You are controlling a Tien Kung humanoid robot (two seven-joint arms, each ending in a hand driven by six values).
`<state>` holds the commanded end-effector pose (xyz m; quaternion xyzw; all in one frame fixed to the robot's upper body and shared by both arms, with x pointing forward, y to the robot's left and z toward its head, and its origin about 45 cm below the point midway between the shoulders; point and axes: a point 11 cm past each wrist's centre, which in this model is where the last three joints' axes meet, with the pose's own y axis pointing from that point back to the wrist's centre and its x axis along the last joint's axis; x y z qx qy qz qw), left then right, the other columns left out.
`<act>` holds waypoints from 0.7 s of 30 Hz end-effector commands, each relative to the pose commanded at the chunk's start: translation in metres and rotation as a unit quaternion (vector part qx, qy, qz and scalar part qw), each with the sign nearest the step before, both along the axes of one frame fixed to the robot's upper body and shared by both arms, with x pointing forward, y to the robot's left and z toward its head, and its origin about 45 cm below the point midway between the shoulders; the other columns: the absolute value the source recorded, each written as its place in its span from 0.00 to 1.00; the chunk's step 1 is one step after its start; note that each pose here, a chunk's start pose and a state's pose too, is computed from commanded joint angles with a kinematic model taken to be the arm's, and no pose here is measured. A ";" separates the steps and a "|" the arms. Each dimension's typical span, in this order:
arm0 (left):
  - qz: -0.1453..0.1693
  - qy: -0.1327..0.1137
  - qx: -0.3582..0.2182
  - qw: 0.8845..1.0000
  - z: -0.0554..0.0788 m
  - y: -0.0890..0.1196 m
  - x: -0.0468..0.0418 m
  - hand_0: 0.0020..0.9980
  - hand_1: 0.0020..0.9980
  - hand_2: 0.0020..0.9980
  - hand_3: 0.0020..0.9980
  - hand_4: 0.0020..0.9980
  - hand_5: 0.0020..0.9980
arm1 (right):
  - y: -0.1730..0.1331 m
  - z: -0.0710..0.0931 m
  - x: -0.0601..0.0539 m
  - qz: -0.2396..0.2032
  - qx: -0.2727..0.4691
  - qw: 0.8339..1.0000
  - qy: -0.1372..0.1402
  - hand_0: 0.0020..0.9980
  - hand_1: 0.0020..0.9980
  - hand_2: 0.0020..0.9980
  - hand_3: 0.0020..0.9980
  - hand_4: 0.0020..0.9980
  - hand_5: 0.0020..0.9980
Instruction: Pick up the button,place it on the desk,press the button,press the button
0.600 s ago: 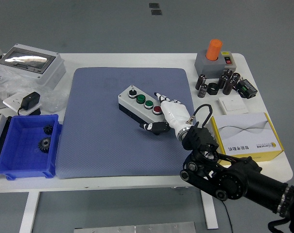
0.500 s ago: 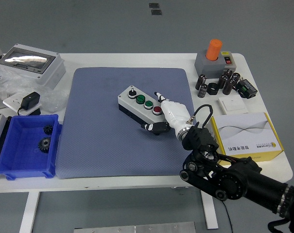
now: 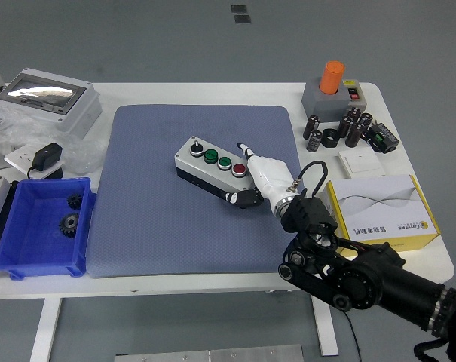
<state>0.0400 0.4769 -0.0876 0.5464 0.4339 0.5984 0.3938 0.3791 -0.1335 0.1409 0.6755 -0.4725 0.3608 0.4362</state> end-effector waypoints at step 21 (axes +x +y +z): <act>-0.004 -0.013 0.004 1.000 -0.001 0.001 -0.0010 0.70 0.67 0.66 0.78 0.64 0.69 | -0.002 0.004 0.002 0.007 -0.015 1.000 -0.004 0.13 0.32 0.38 0.45 0.34 0.00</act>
